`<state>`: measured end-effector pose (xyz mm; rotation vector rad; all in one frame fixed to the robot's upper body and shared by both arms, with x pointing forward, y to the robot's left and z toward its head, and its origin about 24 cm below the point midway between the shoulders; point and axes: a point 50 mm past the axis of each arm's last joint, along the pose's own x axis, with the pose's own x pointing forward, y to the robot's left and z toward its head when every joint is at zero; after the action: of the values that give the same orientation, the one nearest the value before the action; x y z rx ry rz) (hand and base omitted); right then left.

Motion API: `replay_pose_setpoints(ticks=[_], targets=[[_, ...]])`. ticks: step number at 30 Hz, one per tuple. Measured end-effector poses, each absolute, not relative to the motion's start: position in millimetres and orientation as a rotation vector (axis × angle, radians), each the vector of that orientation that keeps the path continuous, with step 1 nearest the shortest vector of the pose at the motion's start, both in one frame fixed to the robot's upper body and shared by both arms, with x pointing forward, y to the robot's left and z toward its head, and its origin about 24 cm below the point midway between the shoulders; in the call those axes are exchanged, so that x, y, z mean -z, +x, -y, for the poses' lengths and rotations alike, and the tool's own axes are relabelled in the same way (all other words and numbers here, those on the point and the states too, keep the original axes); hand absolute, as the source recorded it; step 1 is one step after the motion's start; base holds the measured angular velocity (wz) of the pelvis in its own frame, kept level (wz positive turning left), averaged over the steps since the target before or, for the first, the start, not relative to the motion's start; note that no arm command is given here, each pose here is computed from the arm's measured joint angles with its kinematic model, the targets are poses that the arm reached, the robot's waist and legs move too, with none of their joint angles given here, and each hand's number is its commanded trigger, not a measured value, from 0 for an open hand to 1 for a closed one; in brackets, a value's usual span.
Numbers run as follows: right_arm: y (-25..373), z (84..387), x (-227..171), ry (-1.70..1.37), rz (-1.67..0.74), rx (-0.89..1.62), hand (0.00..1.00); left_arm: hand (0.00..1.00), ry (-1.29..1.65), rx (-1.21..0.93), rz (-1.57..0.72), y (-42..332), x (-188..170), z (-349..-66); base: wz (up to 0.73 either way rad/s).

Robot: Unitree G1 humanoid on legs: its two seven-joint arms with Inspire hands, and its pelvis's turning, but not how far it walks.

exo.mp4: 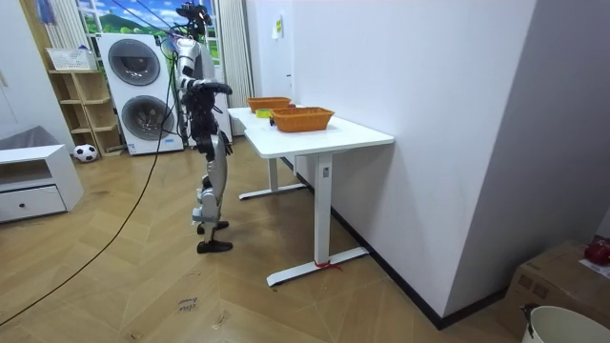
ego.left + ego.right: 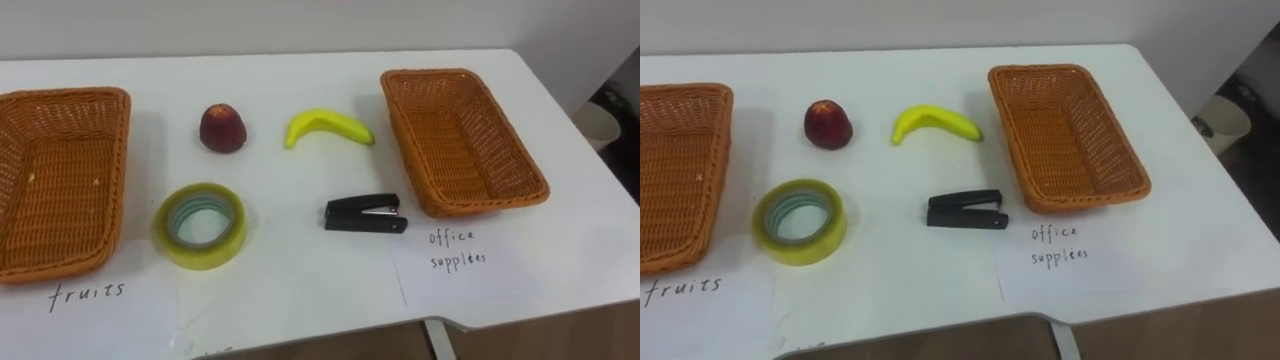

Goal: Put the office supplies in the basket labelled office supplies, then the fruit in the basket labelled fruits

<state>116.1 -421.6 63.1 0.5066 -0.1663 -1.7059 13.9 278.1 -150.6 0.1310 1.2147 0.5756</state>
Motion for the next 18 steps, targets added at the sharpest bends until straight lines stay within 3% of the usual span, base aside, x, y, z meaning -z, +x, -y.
replay_pose_setpoints(ticks=[7, 18], targets=[[122, 390, -100, 0.248, 0.346, 1.564, 0.0, 0.0, 0.143, -0.533, -1.229, 18, 154, -269, -0.02], [149, 354, -158, 0.161, 0.616, 1.316, 0.0, 0.0, 0.147, -0.555, -1.272, 6, 158, -266, 0.0]])
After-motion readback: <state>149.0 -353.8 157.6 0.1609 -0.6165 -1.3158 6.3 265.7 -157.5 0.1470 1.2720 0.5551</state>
